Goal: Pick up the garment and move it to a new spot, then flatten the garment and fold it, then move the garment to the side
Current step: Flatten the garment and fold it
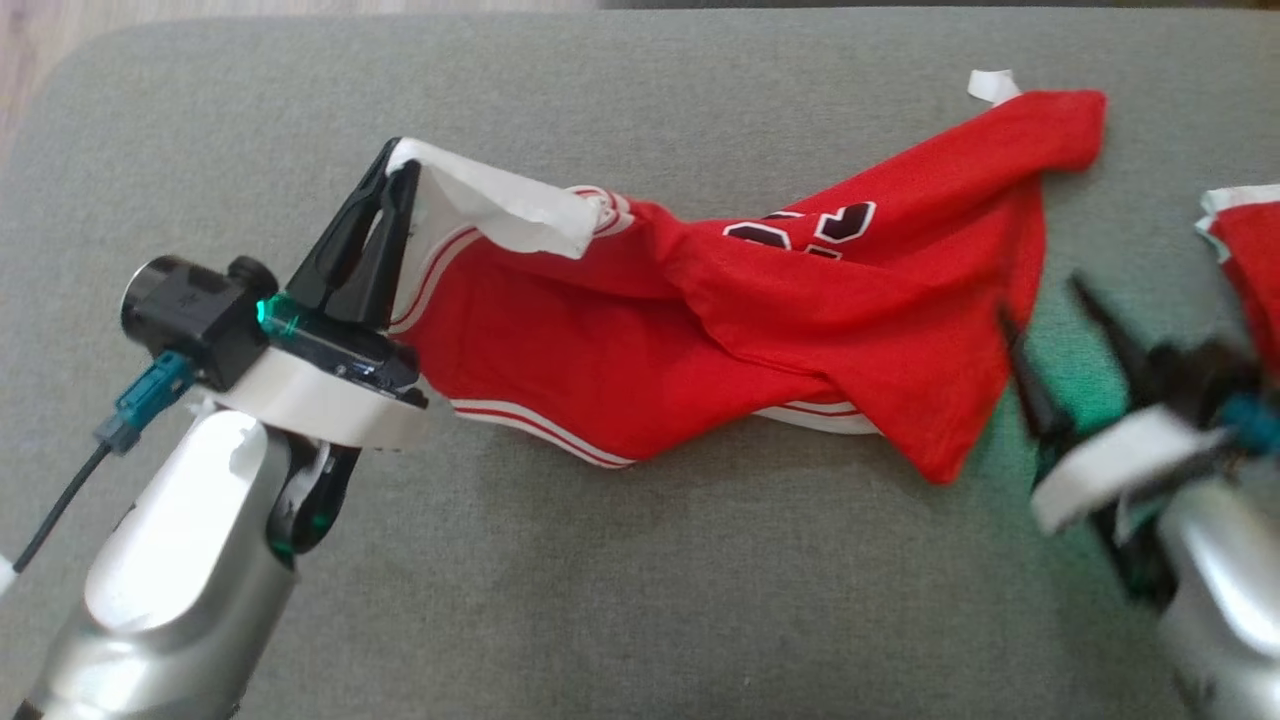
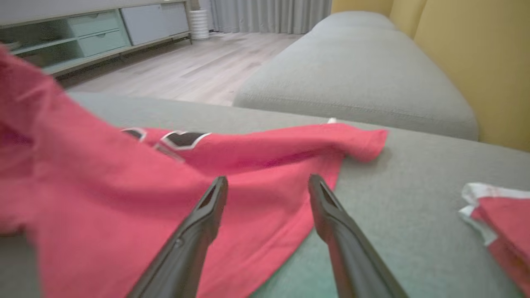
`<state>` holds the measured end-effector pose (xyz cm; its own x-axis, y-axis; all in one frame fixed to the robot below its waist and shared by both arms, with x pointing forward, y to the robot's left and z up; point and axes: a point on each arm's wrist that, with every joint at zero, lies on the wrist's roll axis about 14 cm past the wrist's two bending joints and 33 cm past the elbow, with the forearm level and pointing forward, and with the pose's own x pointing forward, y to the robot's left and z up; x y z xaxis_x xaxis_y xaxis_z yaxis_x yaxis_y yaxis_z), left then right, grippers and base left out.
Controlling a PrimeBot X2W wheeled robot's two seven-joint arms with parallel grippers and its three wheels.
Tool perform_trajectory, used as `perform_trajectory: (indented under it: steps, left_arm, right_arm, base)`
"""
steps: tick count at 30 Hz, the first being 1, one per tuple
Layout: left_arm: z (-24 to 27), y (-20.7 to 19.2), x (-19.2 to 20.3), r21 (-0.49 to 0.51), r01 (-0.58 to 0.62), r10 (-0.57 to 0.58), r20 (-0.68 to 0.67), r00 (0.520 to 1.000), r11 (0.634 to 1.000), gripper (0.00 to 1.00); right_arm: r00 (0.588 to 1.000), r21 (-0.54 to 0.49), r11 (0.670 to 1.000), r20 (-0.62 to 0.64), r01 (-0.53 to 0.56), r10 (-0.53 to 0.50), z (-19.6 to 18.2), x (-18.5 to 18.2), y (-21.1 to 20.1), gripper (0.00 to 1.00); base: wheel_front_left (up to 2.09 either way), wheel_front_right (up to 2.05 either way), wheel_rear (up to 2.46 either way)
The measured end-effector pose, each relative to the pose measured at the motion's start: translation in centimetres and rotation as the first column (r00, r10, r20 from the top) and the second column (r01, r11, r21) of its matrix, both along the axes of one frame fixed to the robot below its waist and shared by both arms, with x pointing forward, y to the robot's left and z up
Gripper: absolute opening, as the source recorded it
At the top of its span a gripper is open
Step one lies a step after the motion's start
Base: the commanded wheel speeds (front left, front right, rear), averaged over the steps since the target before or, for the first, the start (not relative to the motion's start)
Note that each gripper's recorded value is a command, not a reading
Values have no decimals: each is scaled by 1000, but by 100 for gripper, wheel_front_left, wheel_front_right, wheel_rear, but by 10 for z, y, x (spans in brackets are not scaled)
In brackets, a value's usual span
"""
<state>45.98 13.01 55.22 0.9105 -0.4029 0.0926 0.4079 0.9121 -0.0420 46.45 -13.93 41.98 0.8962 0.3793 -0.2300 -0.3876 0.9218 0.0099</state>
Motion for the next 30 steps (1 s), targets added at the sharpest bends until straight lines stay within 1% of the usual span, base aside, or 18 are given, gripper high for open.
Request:
perform_trajectory:
  steps: [3, 6, 11, 18, 23, 24, 25, 26, 27, 28, 30]
  left_arm:
    - [-3, 2, 1, 6, -7, 7, -6, 1000, 1000, 0]
    - [-6, 6, 1, 10, -18, 18, -10, 1000, 1000, 0]
    - [-6, 10, 1, 12, -29, 29, -6, 1000, 999, 0]
    - [-5, 15, 0, 18, -44, 44, -3, 999, 999, 0]
    - [-2, 18, 1, 20, -51, 50, 6, 999, 999, 0]
    - [-2, 18, 1, 19, -51, 51, 6, 999, 999, 0]
    - [-2, 18, 1, 20, -52, 52, 4, 999, 998, 0]
    - [-3, 19, 0, 19, -53, 53, 3, 999, 998, 0]
    - [-3, 20, 0, 19, -55, 55, 4, 998, 998, 0]
    - [-3, 20, 0, 20, -56, 56, 4, 998, 998, 0]
    - [-3, 21, -1, 22, -60, 60, 4, 998, 998, 0]
  right_arm:
    - [998, 10, 998, -23, -57, 58, -9, -33, 13, 100]
    - [991, -4, 992, -34, -127, 126, -16, -62, 28, 100]
    - [982, -63, 981, -58, -183, 180, -28, -91, 37, 100]
    - [971, -132, 962, -42, -241, 237, -32, -96, 50, 100]
    - [970, -183, 953, -59, -241, 234, -41, -94, 43, 100]
    - [971, -188, 952, -63, -240, 232, -43, -94, 42, 98]
    - [971, -192, 952, -64, -239, 231, -44, -94, 42, 89]
    - [971, -193, 952, -64, -237, 229, -44, -93, 43, 67]
    - [971, -196, 951, -66, -239, 230, -45, -93, 44, 8]
    - [972, -196, 952, -65, -235, 227, -45, -93, 44, 0]
    - [973, -203, 951, -56, -232, 225, -43, -92, 43, 0]
  base:
    - [0, 0, 0]
    - [0, 0, 0]
    - [0, 0, 0]
    - [0, 0, 0]
    - [0, 0, 0]
    - [0, 0, 0]
    - [0, 0, 0]
    - [0, 0, 0]
    - [0, 0, 0]
    - [0, 0, 0]
    - [0, 0, 0]
